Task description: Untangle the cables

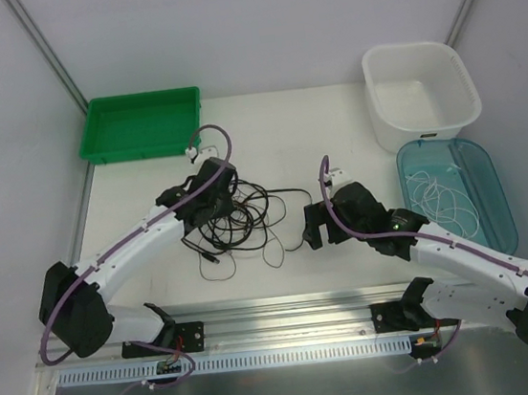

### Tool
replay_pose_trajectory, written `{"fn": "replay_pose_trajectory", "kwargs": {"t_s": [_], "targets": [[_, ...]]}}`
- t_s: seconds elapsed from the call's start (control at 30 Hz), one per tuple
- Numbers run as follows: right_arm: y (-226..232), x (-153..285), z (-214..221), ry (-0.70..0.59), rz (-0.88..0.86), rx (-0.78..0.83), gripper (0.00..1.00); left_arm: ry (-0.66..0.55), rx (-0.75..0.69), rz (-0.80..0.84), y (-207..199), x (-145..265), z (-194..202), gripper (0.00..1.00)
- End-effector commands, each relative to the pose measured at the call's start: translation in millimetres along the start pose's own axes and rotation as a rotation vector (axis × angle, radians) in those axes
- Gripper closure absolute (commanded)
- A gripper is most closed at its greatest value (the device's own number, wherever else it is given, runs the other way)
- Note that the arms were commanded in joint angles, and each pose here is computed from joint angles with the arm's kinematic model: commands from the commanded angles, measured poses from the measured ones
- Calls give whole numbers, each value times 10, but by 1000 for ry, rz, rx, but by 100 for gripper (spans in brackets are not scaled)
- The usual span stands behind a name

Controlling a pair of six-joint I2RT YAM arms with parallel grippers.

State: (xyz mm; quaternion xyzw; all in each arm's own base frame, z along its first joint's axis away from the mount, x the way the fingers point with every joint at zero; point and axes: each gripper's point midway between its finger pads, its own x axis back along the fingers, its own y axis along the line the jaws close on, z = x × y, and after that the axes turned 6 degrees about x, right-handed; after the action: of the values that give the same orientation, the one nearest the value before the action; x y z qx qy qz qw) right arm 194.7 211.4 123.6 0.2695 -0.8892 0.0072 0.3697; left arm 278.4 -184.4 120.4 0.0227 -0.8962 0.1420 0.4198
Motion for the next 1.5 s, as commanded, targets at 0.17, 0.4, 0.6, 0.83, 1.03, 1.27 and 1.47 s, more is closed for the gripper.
{"fn": "replay_pose_trajectory", "kwargs": {"t_s": [0.17, 0.4, 0.6, 0.83, 1.03, 1.27, 1.47], "targets": [[3, 24, -116, -56, 8, -15, 1, -255, -196, 183, -343, 1178, -1091, 100], [19, 0, -122, -54, 4, -21, 1, -518, -214, 278, -390, 2337, -1934, 100], [36, -7, -132, -57, 0, -26, 1, -632, -188, 365, -362, 2888, -2159, 100], [63, -42, -130, -51, -10, -34, 1, -750, -201, 325, -265, 3225, -2450, 100], [105, -63, -129, -45, -20, -37, 1, -740, -230, 208, -214, 2989, -2517, 100], [105, -59, -64, -30, -22, -22, 1, -632, -236, 53, -105, 2235, -2496, 100], [90, -81, 35, -8, -23, -19, 3, -625, -160, -15, 42, 1898, -2718, 100]]}}
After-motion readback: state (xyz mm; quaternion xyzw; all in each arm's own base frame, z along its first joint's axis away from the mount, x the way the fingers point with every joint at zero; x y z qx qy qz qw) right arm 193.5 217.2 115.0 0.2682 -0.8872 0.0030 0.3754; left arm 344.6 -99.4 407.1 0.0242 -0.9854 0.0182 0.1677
